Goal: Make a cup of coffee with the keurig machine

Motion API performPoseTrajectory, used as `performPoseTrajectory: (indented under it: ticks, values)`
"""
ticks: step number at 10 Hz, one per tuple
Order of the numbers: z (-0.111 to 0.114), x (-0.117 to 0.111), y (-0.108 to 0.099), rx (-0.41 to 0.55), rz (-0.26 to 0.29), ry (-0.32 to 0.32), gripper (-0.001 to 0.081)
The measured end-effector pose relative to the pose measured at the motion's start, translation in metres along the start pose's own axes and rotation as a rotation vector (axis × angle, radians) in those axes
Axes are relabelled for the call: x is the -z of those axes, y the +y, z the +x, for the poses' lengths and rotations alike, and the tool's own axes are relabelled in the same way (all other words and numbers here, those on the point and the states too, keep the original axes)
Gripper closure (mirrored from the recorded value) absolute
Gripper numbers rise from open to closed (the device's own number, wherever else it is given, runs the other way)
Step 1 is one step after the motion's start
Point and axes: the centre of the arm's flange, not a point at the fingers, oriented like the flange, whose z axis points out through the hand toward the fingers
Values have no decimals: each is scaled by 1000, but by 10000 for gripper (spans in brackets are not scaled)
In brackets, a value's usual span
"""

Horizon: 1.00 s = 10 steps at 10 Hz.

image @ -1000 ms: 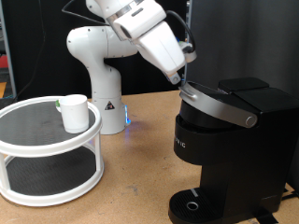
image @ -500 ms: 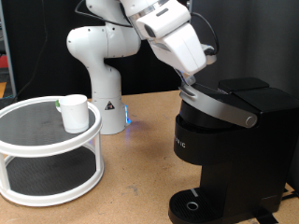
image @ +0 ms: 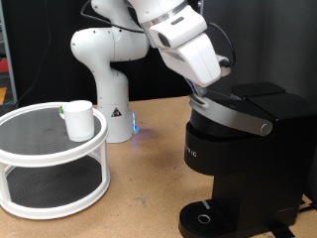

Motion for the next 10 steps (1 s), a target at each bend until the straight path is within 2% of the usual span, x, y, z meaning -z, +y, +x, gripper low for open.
performPoseTrajectory:
  ticks: [3,7,10]
  values:
    - [-6,-8,1,23,-41,-34,801]
    - [-24,-36,1,29,-93,-97,801]
    - [-25,-38,2,26,-105,-95,801]
